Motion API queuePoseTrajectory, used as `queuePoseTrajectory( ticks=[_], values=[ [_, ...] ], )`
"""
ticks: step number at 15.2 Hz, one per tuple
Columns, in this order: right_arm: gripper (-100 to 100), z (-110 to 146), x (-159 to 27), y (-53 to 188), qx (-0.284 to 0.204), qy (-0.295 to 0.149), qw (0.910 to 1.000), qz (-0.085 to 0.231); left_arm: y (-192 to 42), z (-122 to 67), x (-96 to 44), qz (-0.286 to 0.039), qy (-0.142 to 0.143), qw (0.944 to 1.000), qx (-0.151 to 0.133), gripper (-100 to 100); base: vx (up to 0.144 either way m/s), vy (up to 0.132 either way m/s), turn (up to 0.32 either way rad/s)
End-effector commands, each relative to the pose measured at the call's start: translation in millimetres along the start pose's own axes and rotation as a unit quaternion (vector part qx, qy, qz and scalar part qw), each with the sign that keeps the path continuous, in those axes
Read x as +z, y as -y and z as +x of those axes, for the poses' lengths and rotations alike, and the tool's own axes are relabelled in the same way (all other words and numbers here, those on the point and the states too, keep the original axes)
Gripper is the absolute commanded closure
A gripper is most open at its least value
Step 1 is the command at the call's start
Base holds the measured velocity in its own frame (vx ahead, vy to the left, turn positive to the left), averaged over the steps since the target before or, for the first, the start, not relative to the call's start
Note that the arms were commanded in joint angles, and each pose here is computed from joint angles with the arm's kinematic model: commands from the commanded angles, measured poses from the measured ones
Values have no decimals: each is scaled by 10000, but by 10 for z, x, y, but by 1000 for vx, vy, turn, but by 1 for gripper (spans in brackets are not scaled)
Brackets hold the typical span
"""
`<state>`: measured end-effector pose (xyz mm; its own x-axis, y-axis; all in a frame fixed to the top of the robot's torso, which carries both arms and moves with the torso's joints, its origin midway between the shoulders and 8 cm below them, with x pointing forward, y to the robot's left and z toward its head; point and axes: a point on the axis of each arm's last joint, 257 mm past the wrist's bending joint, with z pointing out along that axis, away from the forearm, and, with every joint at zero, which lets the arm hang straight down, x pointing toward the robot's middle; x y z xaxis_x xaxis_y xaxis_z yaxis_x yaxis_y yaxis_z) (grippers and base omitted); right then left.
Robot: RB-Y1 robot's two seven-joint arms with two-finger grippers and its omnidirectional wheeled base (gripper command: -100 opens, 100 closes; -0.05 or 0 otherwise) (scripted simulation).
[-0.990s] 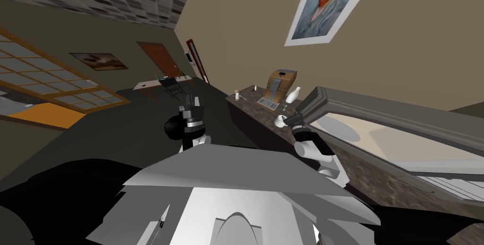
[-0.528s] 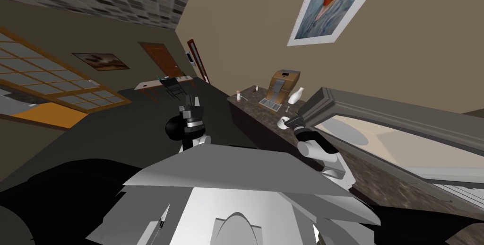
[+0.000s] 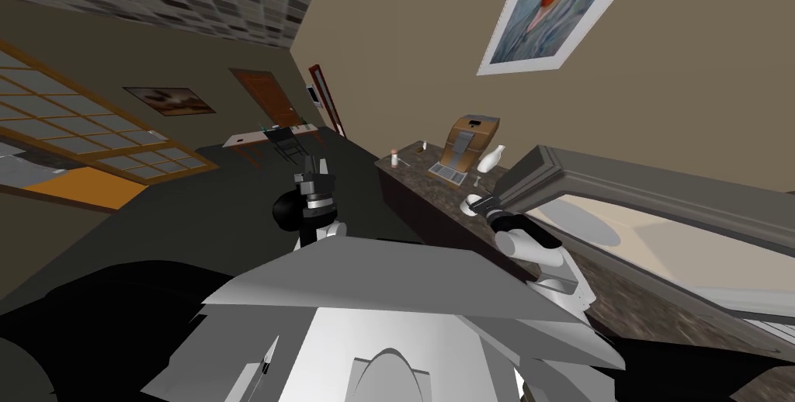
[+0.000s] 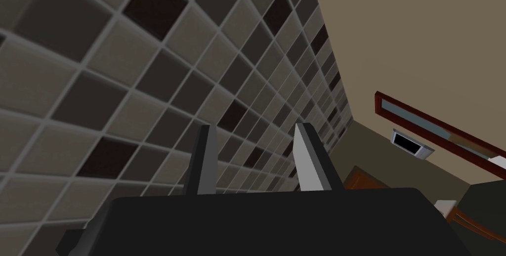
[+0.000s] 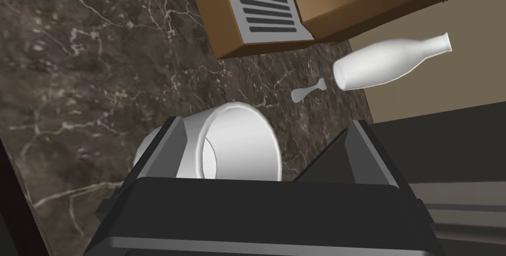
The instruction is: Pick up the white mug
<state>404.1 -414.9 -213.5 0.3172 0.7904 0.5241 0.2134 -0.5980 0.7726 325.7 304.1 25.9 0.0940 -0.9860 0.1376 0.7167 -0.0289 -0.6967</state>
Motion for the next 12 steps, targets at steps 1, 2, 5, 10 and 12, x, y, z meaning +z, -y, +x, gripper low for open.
queuePoseTrajectory(
  ticks=[1,2,5,10,12],
  values=[
    [-100,-67,-4,71,42,133,9998,161,0,0,0,0,0,10000,0,0,20,27,-6],
    [-100,-67,-4,71,42,133,9998,161,0,0,0,0,0,10000,0,0,7,14,-7],
    [-100,-246,-13,119,296,395,9980,398,0,0,0,0,0,10000,0,0,35,38,27],
    [-100,-444,-43,189,558,711,9936,671,0,0,0,0,0,10000,0,0,33,35,15],
    [-100,-584,-68,182,825,922,9891,793,0,0,0,0,0,10000,0,0,33,39,37]
  ],
)
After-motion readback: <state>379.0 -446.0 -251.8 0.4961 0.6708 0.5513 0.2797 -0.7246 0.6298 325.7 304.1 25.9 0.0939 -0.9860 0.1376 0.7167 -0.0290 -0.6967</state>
